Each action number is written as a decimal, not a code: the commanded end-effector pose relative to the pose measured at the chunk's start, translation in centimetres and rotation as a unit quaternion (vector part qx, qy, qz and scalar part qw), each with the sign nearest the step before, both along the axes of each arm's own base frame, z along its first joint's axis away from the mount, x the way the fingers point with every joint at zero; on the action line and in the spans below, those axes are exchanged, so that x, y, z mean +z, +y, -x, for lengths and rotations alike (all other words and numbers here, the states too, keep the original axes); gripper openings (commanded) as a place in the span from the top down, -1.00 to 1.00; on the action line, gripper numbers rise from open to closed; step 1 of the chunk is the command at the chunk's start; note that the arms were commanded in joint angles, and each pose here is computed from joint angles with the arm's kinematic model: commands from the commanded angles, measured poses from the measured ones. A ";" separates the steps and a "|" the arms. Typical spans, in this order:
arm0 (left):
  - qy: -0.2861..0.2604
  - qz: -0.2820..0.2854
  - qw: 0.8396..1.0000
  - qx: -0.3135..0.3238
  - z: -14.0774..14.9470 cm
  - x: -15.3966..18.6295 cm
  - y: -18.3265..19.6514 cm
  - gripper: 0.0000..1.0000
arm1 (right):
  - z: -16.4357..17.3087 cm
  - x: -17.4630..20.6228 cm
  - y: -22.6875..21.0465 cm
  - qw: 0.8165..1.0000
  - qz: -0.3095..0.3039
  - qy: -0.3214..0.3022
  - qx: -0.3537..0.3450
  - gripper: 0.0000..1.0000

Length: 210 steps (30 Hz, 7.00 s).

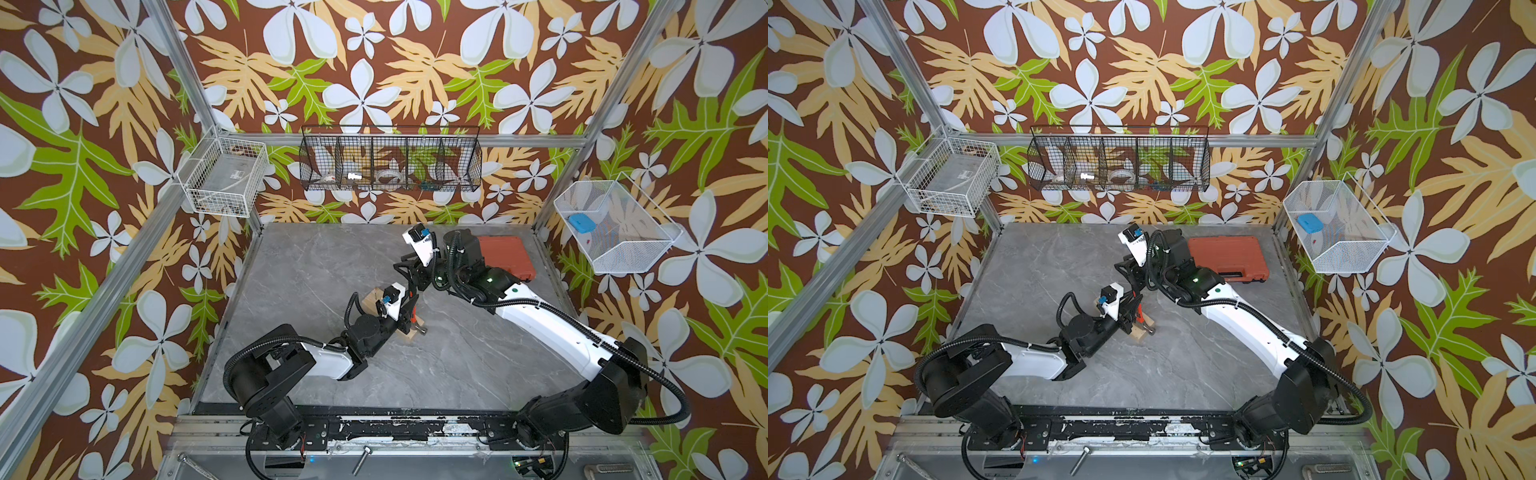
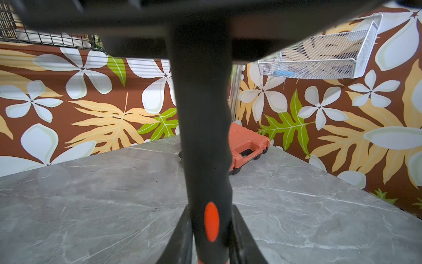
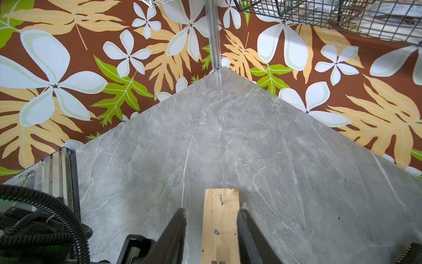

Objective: Use a claw hammer to pull out a nail
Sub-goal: Adjust the hammer at the mounting plate, then remove the nail from the mounting plate.

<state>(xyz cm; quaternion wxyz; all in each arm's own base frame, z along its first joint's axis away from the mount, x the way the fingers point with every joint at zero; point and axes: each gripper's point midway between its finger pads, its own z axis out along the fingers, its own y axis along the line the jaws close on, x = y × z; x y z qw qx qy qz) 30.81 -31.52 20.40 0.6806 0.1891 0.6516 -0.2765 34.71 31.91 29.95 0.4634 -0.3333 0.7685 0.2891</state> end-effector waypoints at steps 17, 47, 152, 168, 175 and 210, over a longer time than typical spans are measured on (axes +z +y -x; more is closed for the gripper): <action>-0.017 -0.006 1.000 0.015 -0.3 0.3 0.5 0.66 | 0.9 -0.7 -2.0 0.990 0.052 0.120 -0.057 -0.07; -0.002 -0.017 1.000 0.017 -0.4 -0.6 0.5 0.66 | 2.4 -0.1 -1.9 0.993 0.104 0.054 -0.032 0.39; 0.523 -0.157 0.791 0.275 -4.1 -20.3 17.8 -0.46 | 8.2 0.5 -3.3 0.994 -0.014 -0.106 -0.037 1.00; 0.537 -0.170 0.780 0.271 -2.9 -21.5 18.4 -0.45 | 9.7 -0.2 -4.5 0.992 -0.045 -0.115 -0.039 1.00; 0.545 -0.169 0.775 0.271 -2.6 -22.0 18.6 -0.45 | 10.4 -0.3 -4.8 0.991 -0.055 -0.119 -0.040 1.00; 0.561 -0.172 0.763 0.271 -1.5 -23.1 19.4 -0.46 | 12.1 -1.7 -6.2 0.987 -0.049 -0.147 -0.040 1.00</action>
